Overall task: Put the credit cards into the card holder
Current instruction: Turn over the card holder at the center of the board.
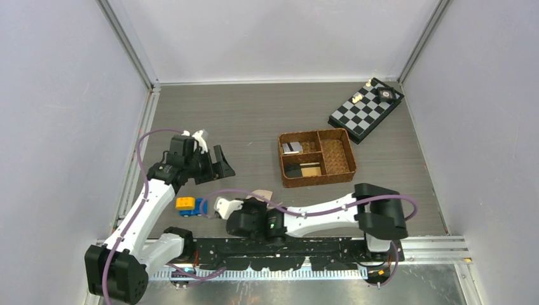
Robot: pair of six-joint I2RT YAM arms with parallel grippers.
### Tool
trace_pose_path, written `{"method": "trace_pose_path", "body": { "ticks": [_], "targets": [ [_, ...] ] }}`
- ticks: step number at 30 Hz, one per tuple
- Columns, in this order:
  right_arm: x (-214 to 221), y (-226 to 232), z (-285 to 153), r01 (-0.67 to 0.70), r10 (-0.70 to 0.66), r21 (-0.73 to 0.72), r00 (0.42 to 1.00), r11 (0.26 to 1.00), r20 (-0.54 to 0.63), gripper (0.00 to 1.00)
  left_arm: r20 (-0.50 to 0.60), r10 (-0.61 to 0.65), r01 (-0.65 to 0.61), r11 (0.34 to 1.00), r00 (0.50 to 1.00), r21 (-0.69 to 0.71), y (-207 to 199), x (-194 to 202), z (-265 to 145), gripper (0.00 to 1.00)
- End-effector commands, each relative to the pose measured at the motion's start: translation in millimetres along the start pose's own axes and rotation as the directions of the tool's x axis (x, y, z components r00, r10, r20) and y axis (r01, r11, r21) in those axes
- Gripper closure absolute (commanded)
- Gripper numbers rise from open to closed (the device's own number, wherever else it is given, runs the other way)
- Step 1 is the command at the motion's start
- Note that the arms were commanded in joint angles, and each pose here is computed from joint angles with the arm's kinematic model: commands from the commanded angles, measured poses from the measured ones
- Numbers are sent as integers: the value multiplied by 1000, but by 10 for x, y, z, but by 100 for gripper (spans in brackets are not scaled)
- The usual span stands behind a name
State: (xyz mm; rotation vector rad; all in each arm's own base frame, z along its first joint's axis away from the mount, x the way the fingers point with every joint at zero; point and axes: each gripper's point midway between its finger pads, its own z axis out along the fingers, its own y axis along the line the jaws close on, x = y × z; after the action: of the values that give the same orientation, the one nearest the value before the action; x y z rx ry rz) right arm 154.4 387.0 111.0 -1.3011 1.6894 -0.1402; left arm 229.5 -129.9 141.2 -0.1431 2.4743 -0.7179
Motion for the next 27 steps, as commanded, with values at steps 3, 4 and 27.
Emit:
{"method": "trace_pose_path", "body": {
  "ticks": [3,4,27],
  "targets": [
    [-304,85,-83,16,-17,25,999,1000,43,54,7,-13,12,998,1000,57,-62,11,56,21],
    [-302,107,-110,2,-2,0,999,1000,41,48,2,-16,15,998,1000,55,-50,35,62,21],
    [237,-157,-683,-897,868,-60,440,438,-229,30,-208,9,1,999,978,44,-10,1072,298,33]
  ]
}}
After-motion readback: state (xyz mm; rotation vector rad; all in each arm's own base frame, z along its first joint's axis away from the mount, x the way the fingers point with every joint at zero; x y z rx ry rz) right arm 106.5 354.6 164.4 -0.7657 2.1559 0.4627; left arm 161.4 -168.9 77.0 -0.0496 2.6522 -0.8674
